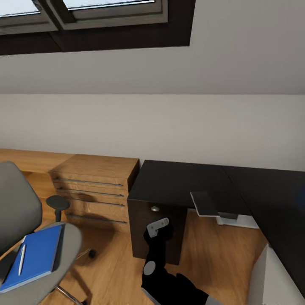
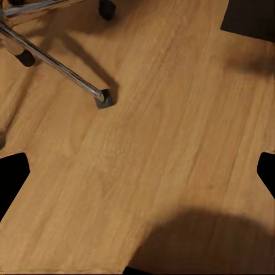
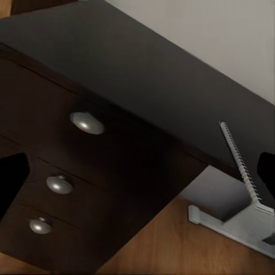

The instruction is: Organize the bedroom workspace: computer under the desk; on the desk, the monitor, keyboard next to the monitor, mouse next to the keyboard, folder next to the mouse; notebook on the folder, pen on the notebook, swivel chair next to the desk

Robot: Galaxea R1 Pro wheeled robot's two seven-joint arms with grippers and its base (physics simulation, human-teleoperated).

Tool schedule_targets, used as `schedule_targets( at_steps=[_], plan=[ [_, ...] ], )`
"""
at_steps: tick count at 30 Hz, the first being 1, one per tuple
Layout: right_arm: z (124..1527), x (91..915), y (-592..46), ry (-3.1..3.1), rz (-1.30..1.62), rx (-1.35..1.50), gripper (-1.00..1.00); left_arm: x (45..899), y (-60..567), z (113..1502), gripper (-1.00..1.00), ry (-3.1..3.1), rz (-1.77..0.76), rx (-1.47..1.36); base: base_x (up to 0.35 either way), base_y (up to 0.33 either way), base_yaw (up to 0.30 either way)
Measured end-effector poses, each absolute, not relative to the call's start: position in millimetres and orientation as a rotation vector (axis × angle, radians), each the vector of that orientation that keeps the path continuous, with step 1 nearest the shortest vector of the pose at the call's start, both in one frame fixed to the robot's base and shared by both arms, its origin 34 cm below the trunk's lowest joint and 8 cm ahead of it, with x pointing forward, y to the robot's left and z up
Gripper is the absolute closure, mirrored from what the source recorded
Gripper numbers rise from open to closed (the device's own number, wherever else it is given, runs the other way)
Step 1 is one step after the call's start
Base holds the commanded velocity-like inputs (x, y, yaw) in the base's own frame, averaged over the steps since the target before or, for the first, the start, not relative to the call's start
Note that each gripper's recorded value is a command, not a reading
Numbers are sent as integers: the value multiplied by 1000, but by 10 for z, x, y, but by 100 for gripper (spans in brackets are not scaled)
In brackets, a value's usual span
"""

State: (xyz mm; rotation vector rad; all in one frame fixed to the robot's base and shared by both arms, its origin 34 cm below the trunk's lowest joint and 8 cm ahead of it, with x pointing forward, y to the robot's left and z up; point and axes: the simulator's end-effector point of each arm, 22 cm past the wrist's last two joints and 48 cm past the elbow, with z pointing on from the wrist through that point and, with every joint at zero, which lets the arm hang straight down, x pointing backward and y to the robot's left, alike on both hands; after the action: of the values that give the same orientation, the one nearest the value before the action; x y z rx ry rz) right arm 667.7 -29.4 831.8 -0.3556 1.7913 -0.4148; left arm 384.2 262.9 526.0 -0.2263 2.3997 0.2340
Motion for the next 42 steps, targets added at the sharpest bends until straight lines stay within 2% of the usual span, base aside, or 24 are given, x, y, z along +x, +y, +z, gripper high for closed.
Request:
schedule_targets(
  at_steps=[9,42],
  plan=[
    [8226,6672,-322,1800,-428,-365,-100,3823,2631,5247,-100,2405,235,-227,-196,110,273],
    [8086,6671,-336,1823,-431,-373,-100,3756,2643,5195,-100,2427,242,-228,-4,16,272]
  ],
)
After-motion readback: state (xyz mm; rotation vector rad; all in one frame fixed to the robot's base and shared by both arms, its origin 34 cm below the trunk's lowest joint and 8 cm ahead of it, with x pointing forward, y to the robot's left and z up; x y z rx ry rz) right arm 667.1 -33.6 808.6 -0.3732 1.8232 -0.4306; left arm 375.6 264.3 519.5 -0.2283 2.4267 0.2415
